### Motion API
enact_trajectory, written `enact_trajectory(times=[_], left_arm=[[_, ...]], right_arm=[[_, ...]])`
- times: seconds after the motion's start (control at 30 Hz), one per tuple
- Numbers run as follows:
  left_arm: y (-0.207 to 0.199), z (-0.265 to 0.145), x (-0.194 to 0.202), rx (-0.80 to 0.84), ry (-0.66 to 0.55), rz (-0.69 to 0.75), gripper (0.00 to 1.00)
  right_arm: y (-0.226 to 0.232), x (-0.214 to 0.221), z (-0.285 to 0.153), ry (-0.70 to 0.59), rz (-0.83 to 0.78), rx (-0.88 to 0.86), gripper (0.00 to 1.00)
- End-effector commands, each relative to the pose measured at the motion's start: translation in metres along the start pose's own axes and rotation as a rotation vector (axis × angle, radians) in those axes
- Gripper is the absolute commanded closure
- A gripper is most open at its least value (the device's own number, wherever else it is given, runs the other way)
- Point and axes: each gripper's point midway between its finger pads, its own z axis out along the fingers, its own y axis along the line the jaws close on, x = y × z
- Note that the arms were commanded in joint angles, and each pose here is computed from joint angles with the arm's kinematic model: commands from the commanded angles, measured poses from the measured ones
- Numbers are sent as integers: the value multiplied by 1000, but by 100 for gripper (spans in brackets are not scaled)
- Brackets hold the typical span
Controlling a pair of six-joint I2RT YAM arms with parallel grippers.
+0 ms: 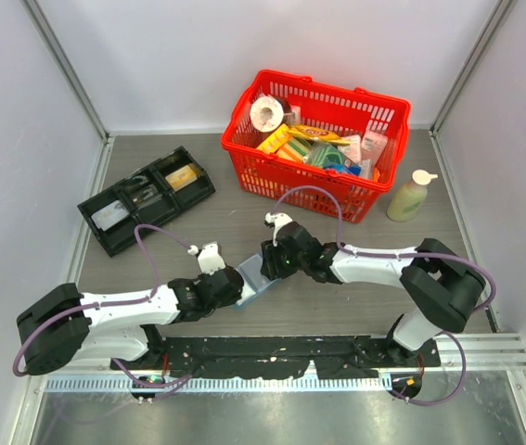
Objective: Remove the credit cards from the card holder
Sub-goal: Remove the credit card from the card holder.
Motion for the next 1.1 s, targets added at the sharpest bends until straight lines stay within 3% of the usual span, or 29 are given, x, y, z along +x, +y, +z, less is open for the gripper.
enact_trajectory(times=[0.0, 0.43, 1.07], left_arm=[[3, 3, 1, -7, -7, -9, 96], [3, 4, 1, -11, -3, -10, 96], [2, 5, 3, -9, 4, -4, 96]], right_arm=[[0, -36, -15, -158, -5, 42, 54], [17, -16, -4, -75, -16, -56, 55], [26, -5, 4, -10, -32, -118, 65]])
